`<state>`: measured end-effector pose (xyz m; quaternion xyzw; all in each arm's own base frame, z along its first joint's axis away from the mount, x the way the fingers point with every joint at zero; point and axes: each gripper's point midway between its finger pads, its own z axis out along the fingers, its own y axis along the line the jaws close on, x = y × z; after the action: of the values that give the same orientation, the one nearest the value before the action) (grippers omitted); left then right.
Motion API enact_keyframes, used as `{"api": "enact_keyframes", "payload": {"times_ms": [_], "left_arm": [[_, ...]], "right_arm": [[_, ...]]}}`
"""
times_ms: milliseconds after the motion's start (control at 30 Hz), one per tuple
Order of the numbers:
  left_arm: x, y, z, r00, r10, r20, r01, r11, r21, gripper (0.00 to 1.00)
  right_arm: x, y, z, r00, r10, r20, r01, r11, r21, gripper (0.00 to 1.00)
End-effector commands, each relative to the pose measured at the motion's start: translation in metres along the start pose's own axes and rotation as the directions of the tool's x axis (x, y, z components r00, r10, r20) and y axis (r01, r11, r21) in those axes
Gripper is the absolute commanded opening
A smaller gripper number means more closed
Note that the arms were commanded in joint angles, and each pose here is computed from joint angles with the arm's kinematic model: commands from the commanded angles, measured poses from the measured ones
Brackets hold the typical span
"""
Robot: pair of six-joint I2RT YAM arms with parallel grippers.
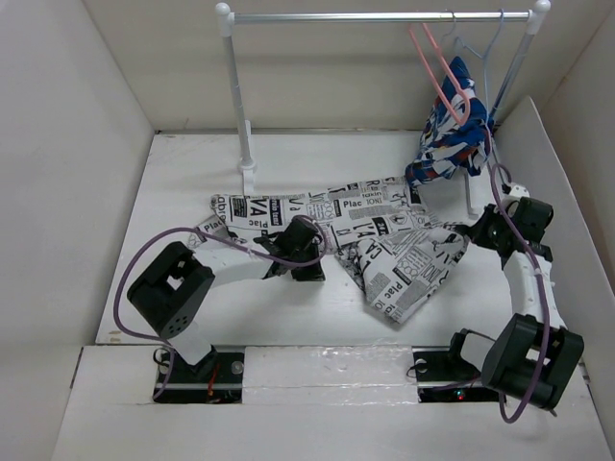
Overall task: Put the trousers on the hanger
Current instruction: Flatten out the trousers at the center of the board.
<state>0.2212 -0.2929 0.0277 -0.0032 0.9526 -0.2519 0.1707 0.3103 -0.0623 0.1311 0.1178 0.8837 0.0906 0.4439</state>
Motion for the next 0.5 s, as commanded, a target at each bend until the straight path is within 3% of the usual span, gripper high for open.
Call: {"api": "enact_keyframes", "payload": {"times_ms": [0, 33, 67, 133, 300, 467], "left_arm": [[0.02, -0.038, -0.005, 0.996, 0.052, -0.072, -0.043, 0.992, 0.119, 0.07], [0.027, -0.044, -0.002, 0.995, 0.064, -0.078, -0.054, 0.992, 0.118, 0.27], [0.042, -0.056, 0.0, 0.99, 0.097, -0.099, -0.084, 0.988, 0.129, 0.31], [0.047, -0.068, 0.006, 0.992, 0.079, -0.102, -0.067, 0.99, 0.124, 0.33], [0.025, -0.077, 0.022, 1.0, 0.004, 0.01, -0.005, 0.998, 0.07, 0.33], [0.005, -0.054, 0.037, 0.994, 0.014, 0.108, -0.001, 0.993, -0.115, 0.31]], "right_arm": [[-0.045, 0.011, -0.006, 0.991, -0.048, 0.122, 0.053, 0.998, -0.036, 0.0], [-0.045, 0.011, -0.006, 0.992, -0.047, 0.121, 0.052, 0.998, -0.034, 0.0], [-0.045, 0.011, -0.006, 0.992, -0.047, 0.119, 0.051, 0.998, -0.036, 0.0], [-0.043, 0.013, -0.005, 0.993, -0.045, 0.113, 0.05, 0.998, -0.048, 0.0], [-0.041, 0.015, -0.008, 0.99, -0.086, 0.115, 0.093, 0.994, -0.057, 0.0], [-0.034, 0.019, -0.009, 0.99, -0.078, 0.119, 0.089, 0.993, -0.082, 0.0]]}}
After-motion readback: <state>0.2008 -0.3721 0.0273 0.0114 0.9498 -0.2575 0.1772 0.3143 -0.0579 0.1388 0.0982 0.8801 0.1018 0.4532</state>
